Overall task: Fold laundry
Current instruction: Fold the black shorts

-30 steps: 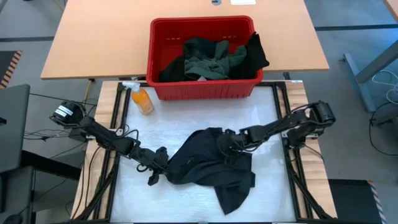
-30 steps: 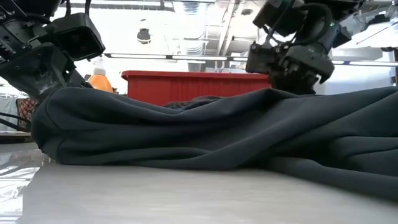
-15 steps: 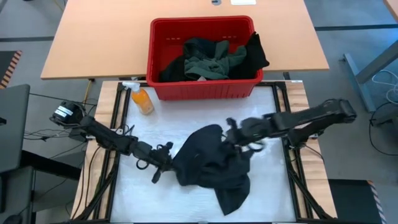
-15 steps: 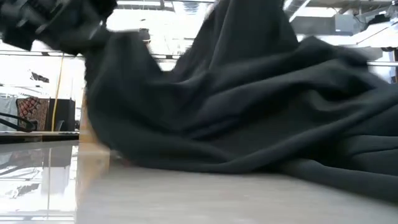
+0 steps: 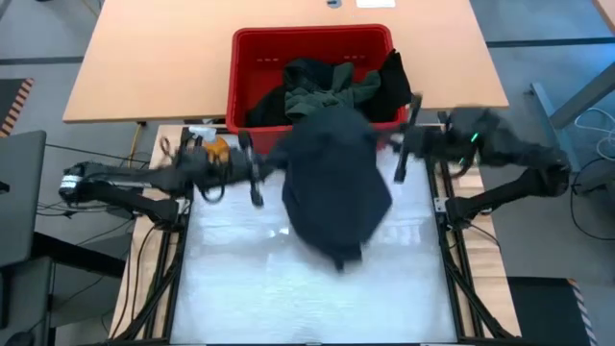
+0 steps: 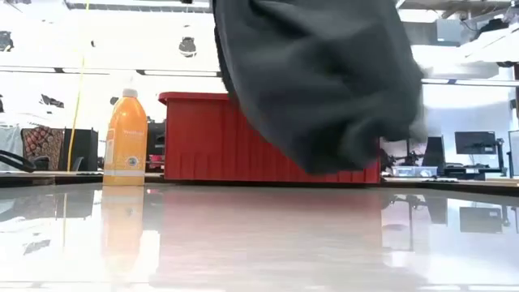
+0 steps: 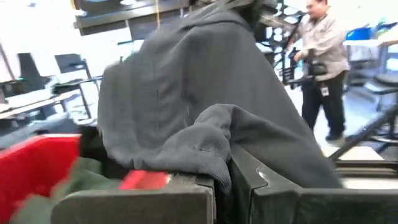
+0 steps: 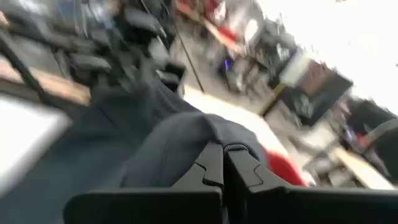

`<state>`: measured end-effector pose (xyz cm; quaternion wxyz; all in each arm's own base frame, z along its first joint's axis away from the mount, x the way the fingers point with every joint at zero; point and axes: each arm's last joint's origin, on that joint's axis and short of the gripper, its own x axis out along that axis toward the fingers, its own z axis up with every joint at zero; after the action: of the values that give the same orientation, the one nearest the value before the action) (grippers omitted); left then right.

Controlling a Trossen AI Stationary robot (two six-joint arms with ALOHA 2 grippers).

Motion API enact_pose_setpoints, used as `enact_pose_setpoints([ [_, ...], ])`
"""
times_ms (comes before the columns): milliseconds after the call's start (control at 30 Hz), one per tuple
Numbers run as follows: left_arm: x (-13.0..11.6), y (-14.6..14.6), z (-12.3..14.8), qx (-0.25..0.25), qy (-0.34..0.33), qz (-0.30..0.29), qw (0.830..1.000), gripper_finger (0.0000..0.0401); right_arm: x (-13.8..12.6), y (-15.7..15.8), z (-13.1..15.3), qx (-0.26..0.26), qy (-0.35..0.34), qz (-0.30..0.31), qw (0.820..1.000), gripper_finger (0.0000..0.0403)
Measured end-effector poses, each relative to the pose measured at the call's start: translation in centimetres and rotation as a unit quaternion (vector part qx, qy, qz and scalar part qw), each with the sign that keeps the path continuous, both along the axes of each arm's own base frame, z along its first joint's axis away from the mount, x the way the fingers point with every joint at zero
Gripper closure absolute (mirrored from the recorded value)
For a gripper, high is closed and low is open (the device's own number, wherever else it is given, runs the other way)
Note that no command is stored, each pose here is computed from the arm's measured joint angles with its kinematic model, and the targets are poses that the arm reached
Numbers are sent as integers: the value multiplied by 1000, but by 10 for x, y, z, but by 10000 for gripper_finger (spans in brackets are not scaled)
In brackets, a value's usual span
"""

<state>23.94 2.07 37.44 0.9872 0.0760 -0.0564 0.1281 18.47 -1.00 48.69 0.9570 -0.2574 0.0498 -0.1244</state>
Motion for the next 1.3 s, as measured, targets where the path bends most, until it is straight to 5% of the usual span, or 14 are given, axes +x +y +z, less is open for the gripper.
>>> enact_pose_setpoints([
  [133, 5, 9, 37, -5, 68, -42, 997, 401, 0, 0, 28, 13, -10, 78, 997, 386],
  [233, 13, 2, 27, -38, 170, -88, 981, 401, 12, 10, 16, 83, 67, 164, 981, 386],
  [400, 25, -25, -63, -110, 366, -122, 916, 401, 55, 42, -73, 207, 295, 225, 905, 386],
  [533, 26, -58, -154, -150, 409, -153, 887, 401, 89, 77, -178, 244, 375, 226, 865, 386],
  [667, 9, -88, -224, -177, 414, -161, 878, 401, 104, 90, -250, 293, 358, 197, 864, 386],
  [800, -8, -103, -257, -191, 427, -146, 872, 398, 115, 94, -291, 322, 362, 179, 857, 386],
  [1067, -5, -107, -247, -197, 457, -150, 854, 311, 133, 103, -317, 333, 393, 170, 840, 384],
  [1300, -1, -89, -185, -150, 492, -126, 848, 227, 139, 111, -331, 356, 420, 174, 816, 382],
])
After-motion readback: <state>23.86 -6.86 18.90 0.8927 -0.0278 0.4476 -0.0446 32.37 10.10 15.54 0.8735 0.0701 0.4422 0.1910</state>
